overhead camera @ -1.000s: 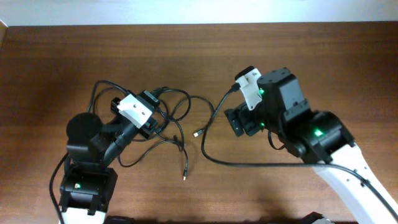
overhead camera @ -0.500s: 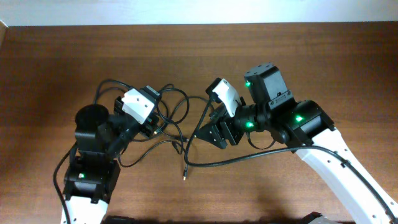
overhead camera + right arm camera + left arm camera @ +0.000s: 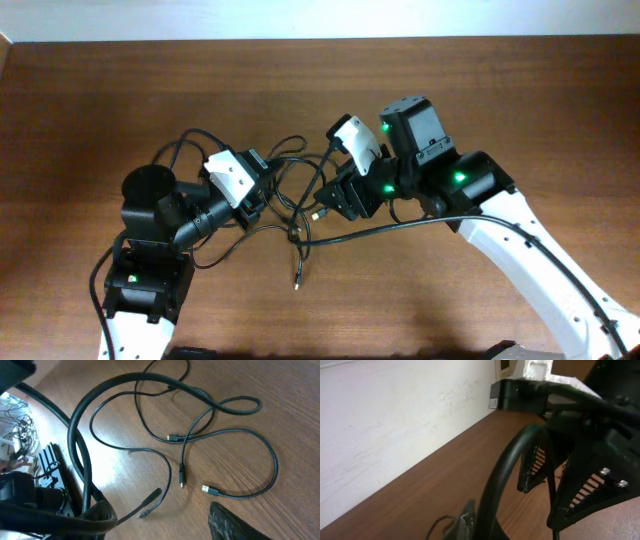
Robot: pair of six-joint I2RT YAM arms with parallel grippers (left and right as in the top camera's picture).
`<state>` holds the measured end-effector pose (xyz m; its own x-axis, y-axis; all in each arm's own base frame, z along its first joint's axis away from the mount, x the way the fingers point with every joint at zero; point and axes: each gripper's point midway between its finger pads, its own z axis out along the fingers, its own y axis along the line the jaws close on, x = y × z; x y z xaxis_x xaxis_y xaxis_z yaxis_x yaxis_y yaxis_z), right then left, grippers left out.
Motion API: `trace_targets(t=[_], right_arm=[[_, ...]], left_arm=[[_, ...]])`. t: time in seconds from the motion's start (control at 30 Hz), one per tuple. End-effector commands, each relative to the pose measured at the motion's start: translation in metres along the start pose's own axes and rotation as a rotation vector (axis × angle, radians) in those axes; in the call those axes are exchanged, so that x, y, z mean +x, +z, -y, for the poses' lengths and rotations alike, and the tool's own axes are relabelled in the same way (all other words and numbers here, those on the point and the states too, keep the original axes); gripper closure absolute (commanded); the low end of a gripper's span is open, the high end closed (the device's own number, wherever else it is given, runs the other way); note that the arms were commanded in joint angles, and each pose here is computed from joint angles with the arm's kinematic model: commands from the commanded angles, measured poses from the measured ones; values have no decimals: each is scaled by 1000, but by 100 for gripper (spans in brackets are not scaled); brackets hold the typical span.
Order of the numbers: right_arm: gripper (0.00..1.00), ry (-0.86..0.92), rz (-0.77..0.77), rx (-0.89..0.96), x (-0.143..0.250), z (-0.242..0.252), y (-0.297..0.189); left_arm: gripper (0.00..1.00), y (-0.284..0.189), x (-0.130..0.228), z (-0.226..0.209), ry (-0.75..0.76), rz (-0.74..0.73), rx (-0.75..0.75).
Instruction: Untangle cables
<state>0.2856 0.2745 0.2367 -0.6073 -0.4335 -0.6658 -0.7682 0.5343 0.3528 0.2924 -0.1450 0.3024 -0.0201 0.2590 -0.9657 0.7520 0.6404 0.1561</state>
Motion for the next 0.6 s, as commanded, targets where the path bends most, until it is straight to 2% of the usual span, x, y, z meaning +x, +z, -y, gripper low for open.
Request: trace_targets(t=[0.0, 0.03, 0.1, 0.2, 0.27, 0.33, 0.43, 0.5, 0.57], right_arm=[[44, -22, 25, -29, -9, -7, 0], [54, -33, 31, -44, -11, -11, 1], [94, -63, 39, -63, -14, -22, 5], [96, -70, 29, -39, -12, -23, 8], [96, -1, -51, 182, 8, 15, 5], [96, 76, -171, 525, 39, 68, -18], [96, 117, -235, 761, 57, 98, -46], [96, 205, -244, 831, 67, 117, -63], [96, 345, -225, 890, 77, 141, -86]], left_arm=[[100, -1, -5, 1, -6, 16, 11], [100, -1, -5, 1, -6, 16, 11], [100, -1, -5, 1, -6, 16, 11], [100, -1, -4, 1, -8, 13, 12], [100, -1, -4, 1, -8, 13, 11], [100, -2, -3, -1, -8, 9, -1], [100, -2, 1, -11, -11, -15, -58], [100, -4, 7, -26, -12, -47, -148], [100, -14, 25, -60, -24, -140, -358]])
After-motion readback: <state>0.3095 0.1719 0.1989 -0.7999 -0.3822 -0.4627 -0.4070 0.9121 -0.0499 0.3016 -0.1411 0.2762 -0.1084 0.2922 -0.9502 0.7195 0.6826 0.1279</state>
